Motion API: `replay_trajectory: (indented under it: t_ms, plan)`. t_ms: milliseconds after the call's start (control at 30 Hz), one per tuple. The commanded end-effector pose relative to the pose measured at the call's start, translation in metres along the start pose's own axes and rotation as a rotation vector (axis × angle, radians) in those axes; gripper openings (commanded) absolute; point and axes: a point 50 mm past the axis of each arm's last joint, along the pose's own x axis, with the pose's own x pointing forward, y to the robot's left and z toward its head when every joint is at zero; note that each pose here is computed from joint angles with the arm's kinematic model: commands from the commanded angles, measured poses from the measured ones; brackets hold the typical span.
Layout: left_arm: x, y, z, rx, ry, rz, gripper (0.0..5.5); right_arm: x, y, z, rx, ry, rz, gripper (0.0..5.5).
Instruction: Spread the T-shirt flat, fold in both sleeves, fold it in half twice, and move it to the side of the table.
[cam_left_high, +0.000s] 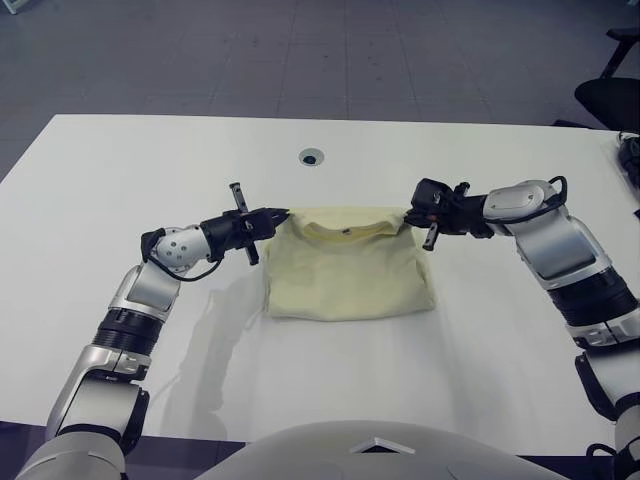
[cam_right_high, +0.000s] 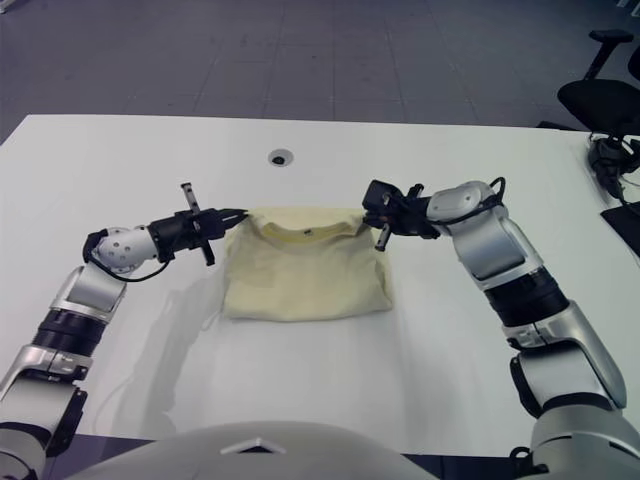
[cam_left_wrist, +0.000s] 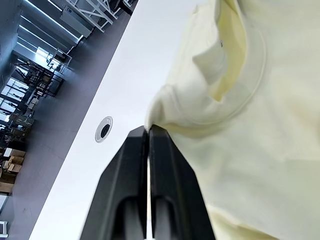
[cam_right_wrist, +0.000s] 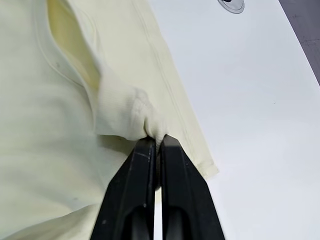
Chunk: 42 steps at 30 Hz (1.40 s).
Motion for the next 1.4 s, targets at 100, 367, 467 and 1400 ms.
replay_trajectory:
  t_ms: [100, 367, 467, 1400]
  plan:
    - [0.012, 0.000, -0.001, 0.002, -0.015, 0.052, 0.00, 0.010, -0.001, -0.002, 0.040, -0.005, -0.023, 0.00]
    - [0.026, -0.001, -0.010, -0.018, 0.010, 0.138, 0.00, 0.018, 0.000, -0.012, 0.038, -0.010, -0.067, 0.00]
    - [0.030, -0.005, -0.014, -0.055, 0.026, 0.147, 0.00, 0.020, -0.002, -0.015, 0.061, -0.004, -0.085, 0.00]
    - [0.025, 0.027, -0.009, -0.100, -0.028, 0.504, 3.34, 0.051, -0.012, -0.027, 0.173, -0.068, -0.325, 3.28]
